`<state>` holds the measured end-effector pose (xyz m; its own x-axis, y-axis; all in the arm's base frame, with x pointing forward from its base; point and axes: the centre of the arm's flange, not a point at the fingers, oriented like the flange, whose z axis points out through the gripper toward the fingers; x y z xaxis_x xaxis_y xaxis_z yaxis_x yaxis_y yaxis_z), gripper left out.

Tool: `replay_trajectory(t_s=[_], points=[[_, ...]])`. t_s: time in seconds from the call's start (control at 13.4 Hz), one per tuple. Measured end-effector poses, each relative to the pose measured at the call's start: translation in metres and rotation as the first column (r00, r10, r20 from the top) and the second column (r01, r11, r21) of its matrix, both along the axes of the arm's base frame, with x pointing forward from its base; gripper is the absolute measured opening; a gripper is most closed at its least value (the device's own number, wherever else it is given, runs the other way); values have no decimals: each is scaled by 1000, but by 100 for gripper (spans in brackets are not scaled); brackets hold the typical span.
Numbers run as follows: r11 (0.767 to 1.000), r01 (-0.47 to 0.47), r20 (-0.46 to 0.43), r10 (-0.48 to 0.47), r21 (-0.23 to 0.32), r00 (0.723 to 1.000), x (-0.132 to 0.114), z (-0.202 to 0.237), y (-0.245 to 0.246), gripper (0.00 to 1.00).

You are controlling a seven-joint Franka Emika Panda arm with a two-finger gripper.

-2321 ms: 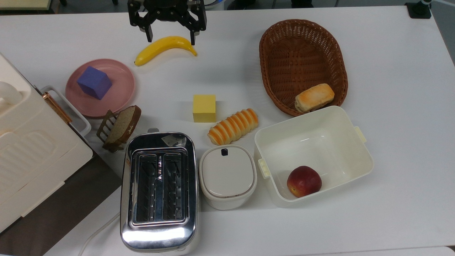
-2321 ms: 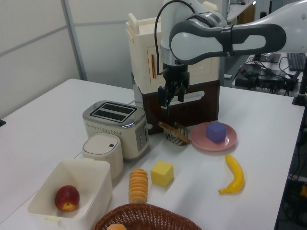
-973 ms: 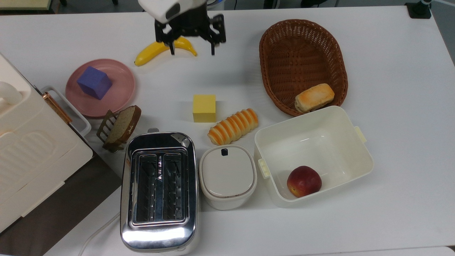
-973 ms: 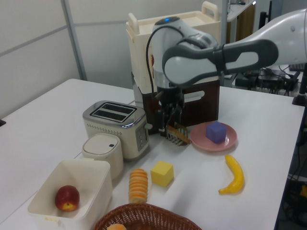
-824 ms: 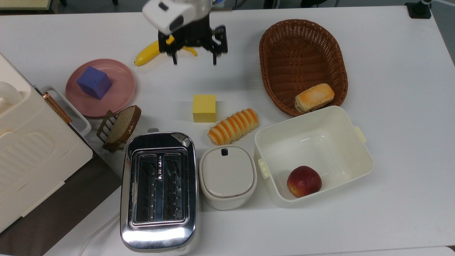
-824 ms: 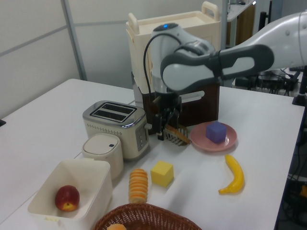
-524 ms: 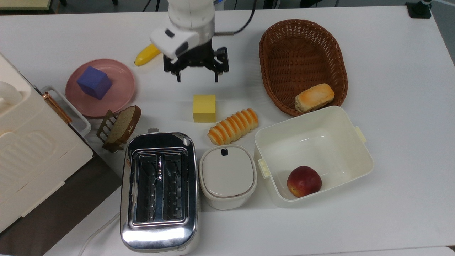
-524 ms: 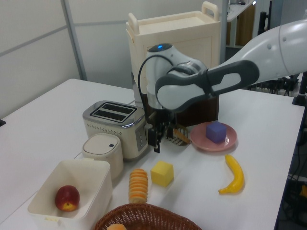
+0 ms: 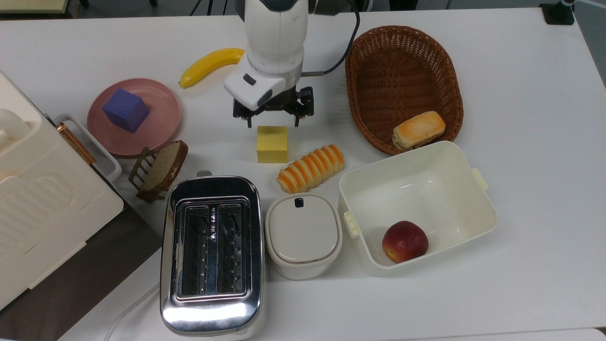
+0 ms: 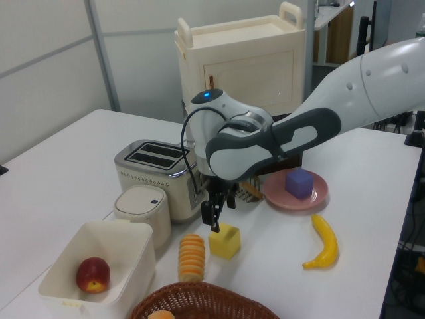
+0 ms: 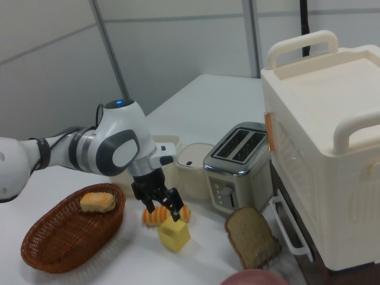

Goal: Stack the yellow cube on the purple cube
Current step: 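Lower the open gripper over the yellow cube, then close the gripper on the yellow cube and lift it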

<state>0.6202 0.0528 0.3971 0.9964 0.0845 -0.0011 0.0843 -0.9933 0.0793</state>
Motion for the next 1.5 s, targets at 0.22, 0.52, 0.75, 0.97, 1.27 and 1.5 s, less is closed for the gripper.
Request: replay_trajectory(t_s=[0.22, 0.52, 0.75, 0.97, 1.27, 1.5], points=[[1000, -13, -4, 13, -14, 1000, 4, -18, 4, 100], [1000, -18, 2, 18, -19, 1000, 7, -25, 4, 100], [999, -27, -5, 27, -35, 1000, 8, -31, 3, 100], [999, -30, -13, 29, -44, 999, 8, -36, 1, 100], [999, -29, -21, 28, -45, 999, 9, -42, 0, 100], [999, -29, -29, 28, -45, 999, 9, -46, 0, 100]])
